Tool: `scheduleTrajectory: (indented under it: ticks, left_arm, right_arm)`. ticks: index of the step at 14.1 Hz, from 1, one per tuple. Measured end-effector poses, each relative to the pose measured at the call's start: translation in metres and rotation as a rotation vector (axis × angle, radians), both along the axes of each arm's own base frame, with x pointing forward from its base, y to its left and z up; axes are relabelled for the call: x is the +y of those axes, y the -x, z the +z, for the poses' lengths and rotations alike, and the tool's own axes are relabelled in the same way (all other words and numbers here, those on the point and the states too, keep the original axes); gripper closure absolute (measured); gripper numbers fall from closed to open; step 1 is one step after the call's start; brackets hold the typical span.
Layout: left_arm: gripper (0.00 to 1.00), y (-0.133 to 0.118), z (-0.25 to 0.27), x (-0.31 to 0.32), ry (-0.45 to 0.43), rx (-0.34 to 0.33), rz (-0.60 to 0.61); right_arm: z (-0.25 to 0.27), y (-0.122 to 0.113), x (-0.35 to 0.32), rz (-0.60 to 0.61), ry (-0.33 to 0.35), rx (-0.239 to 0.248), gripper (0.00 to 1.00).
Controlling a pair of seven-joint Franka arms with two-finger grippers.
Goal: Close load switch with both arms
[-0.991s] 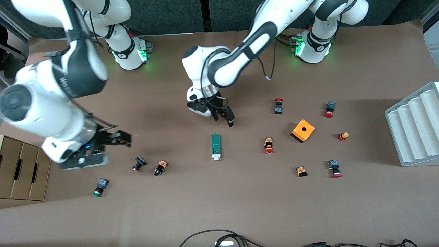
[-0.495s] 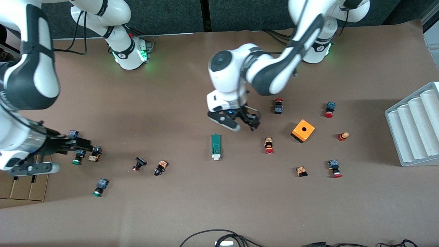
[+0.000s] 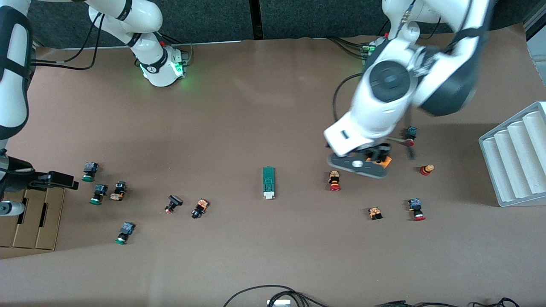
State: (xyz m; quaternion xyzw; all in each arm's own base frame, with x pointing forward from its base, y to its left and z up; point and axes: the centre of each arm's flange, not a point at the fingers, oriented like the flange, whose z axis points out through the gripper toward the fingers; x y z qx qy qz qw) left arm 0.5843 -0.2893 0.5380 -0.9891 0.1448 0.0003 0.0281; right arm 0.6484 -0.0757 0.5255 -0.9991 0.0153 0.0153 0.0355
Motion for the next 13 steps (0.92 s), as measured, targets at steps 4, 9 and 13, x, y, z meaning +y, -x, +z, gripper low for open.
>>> scheduleTrajectory:
  ticks: [4, 9, 13]
  left_arm:
    - [0.0, -0.005, 0.055, 0.083, -0.016, -0.042, 0.068]
    - [0.0, -0.014, 0.06, 0.155, -0.034, 0.003, 0.14]
    - [0.0, -0.016, 0.06, 0.171, -0.035, 0.013, 0.167]
  right_arm:
    - [0.008, 0.004, 0.005, 0.009, -0.002, 0.001, 0.0]
    - [0.021, 0.021, 0.022, 0.047, 0.05, 0.002, 0.0]
    - [0.05, 0.051, 0.033, 0.056, 0.056, -0.026, 0.0]
